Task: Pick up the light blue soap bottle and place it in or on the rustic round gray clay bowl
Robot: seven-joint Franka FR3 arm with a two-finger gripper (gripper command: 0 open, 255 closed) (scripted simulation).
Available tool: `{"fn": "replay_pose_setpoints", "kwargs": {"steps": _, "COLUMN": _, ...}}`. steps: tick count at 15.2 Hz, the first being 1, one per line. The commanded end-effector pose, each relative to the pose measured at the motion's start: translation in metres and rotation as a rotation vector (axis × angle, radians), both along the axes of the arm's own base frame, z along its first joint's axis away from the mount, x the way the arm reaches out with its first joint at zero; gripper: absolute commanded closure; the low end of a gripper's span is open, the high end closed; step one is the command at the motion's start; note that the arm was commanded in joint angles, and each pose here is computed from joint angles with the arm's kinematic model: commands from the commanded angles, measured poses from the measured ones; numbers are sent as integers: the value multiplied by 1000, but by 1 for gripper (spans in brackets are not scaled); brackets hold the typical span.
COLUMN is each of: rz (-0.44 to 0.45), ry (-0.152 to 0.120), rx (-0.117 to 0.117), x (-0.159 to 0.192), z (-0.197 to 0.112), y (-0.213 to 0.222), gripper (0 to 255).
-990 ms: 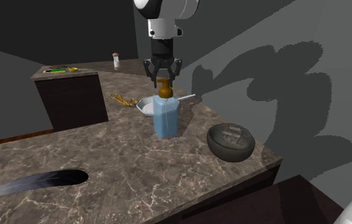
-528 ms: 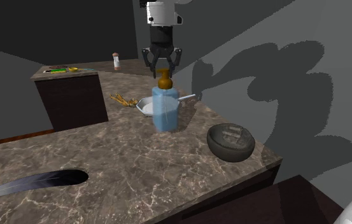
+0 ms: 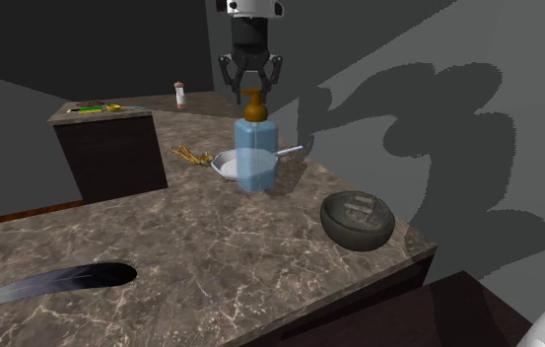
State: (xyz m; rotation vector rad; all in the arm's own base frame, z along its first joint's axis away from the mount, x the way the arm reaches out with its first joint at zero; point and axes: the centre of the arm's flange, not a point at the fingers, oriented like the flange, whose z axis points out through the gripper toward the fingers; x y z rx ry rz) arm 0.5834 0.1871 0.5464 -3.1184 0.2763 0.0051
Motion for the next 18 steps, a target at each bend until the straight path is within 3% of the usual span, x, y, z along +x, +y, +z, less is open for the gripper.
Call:
{"fn": "replay_pose_setpoints", "kwargs": {"steps": 1, "rz": 0, "ry": 0, "rx": 0, "x": 0, "z": 12, "y": -1, "gripper": 255}}
{"fn": "replay_pose_setpoints", "kwargs": {"steps": 9, "rz": 0, "ry": 0, "rx": 0, "x": 0, "z": 51, "y": -1, "gripper": 255}}
{"fn": "replay_pose_setpoints", "kwargs": {"steps": 18, "rz": 0, "ry": 0, "rx": 0, "x": -70, "z": 96, "y": -85, "gripper": 255}}
